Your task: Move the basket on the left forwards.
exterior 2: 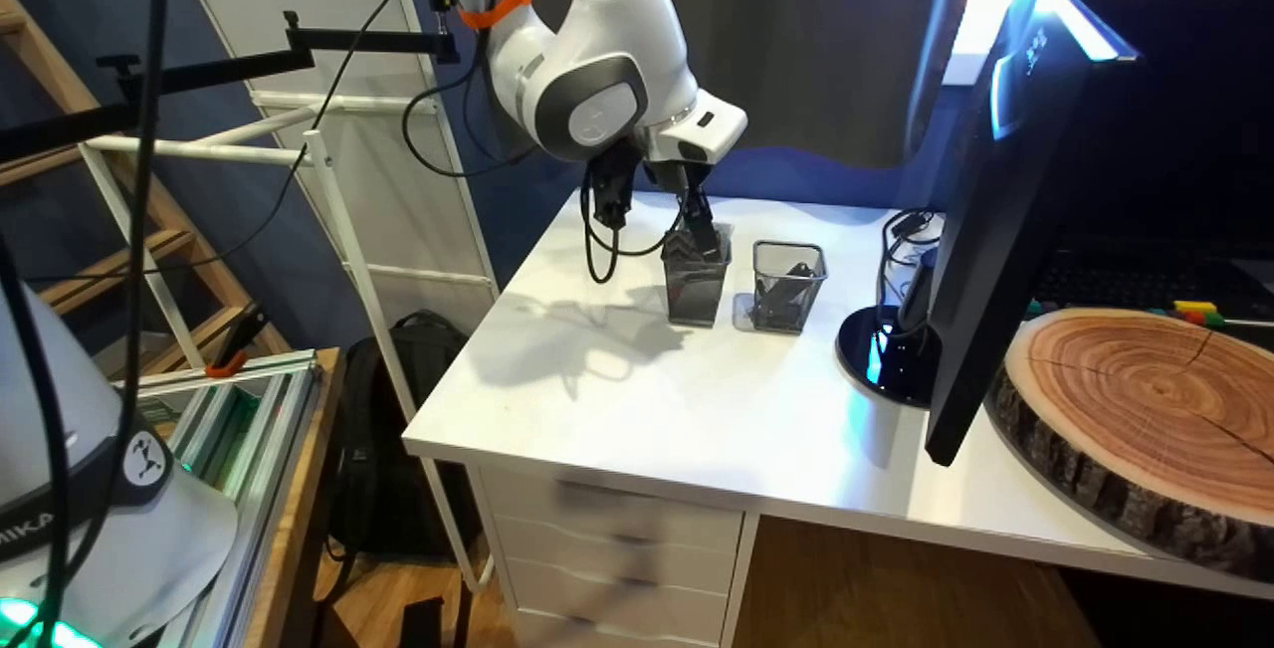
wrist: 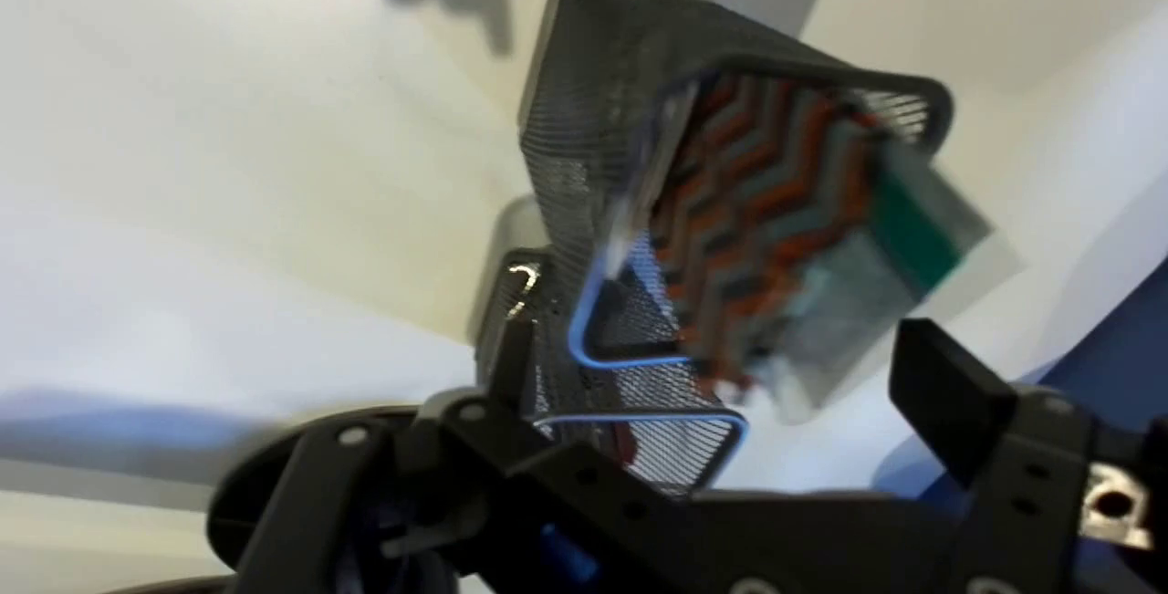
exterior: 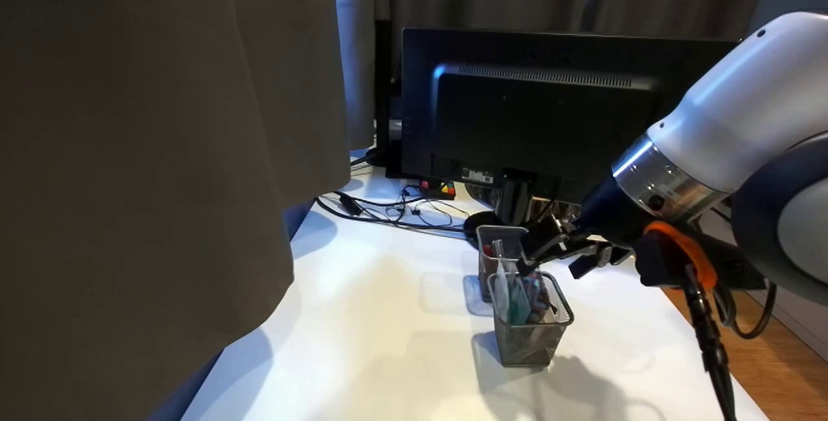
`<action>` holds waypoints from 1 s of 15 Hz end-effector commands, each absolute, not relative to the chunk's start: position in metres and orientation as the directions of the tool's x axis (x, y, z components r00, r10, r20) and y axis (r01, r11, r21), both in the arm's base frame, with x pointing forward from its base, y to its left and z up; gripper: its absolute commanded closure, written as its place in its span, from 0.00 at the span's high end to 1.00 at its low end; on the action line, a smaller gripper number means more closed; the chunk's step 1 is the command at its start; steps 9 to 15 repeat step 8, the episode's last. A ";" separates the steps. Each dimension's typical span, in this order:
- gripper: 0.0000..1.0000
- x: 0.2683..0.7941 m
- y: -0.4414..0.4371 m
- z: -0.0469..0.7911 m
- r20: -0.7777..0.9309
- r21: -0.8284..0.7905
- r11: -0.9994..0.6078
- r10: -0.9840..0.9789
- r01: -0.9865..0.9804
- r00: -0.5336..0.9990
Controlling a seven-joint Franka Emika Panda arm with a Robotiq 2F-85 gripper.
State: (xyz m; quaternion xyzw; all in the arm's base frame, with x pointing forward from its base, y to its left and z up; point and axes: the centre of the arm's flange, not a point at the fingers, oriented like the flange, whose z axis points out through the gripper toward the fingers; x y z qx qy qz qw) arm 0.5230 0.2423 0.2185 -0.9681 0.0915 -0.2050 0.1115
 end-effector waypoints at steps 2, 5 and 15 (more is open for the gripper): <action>1.00 0.532 0.246 0.226 0.473 -0.227 -0.968 -0.009 0.112 0.881; 1.00 0.538 0.256 0.224 0.529 -0.201 -0.947 0.111 0.251 0.841; 1.00 0.529 0.262 0.230 0.509 -0.185 -0.953 0.117 0.242 0.853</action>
